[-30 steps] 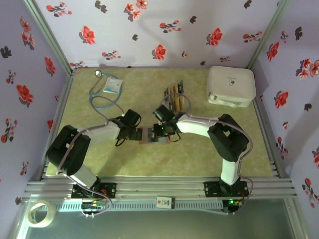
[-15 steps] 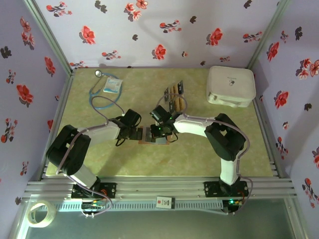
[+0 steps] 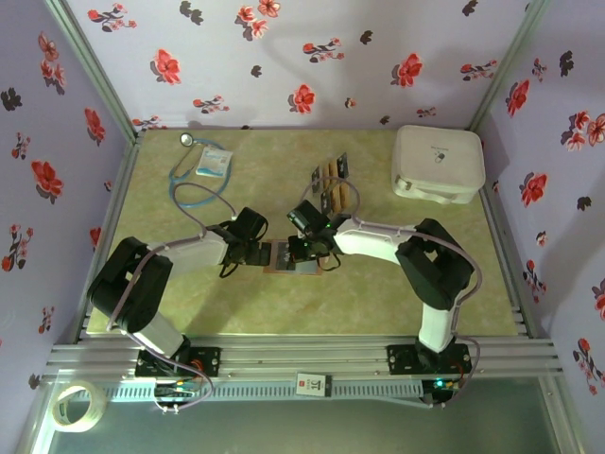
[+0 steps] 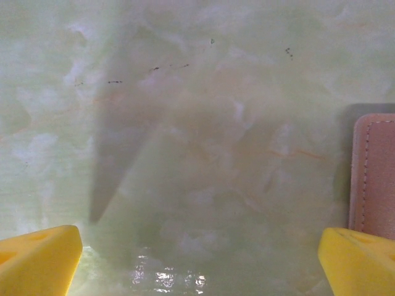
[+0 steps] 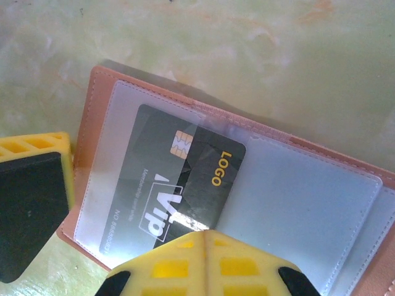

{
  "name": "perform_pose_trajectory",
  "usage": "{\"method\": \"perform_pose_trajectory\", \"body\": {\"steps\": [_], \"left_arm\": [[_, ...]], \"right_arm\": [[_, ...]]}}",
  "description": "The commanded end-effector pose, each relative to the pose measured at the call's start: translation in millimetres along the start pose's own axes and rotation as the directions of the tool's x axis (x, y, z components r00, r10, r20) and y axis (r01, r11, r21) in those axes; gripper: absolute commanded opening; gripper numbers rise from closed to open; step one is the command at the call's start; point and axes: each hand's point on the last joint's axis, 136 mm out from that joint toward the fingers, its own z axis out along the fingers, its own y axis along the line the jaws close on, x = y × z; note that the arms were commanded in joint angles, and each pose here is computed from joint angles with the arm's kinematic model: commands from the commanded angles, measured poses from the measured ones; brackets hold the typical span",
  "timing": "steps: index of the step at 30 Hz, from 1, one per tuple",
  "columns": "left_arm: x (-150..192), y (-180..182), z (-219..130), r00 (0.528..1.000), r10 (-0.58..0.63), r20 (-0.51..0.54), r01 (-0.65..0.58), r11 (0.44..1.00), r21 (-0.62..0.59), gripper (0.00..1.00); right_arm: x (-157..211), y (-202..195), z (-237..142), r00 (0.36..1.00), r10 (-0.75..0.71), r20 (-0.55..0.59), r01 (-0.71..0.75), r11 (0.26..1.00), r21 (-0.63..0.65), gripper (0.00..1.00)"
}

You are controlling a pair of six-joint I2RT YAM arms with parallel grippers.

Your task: Put the credit cards into the card holder

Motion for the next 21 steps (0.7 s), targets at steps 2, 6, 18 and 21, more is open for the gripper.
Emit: {"method": "perform_pose_trajectory", "body": {"steps": [2, 6, 18, 21], "left_arm": [[18.9, 4.1, 11.0, 0.998, 0.024, -0.057, -0.025, 1.0, -0.013, 1.0], [18.9, 3.6, 11.5, 0.998, 0.024, -0.056, -0.025, 1.0, -0.011, 1.0], [20.6, 0.6, 13.2, 0.998, 0.023, -0.057, -0.023, 1.0, 0.001, 1.0], [21.2, 0.1, 13.3, 0.998, 0.021, -0.057, -0.021, 1.0, 0.002, 1.0]], "right_arm": [[2.5, -0.7, 9.6, 1.0, 0.019, -0.016, -0.019, 1.0, 0.005, 0.0], [2.0, 2.4, 13.6, 1.0, 0.019, -0.023, -0.019, 1.0, -0.006, 0.0], [-3.8, 16.6, 20.2, 0.999, 0.018, -0.03, -0.019, 0.999, -0.042, 0.0], [-3.8, 21.7, 22.6, 0.999, 0.016, -0.034, -0.017, 0.998, -0.053, 0.0]]}}
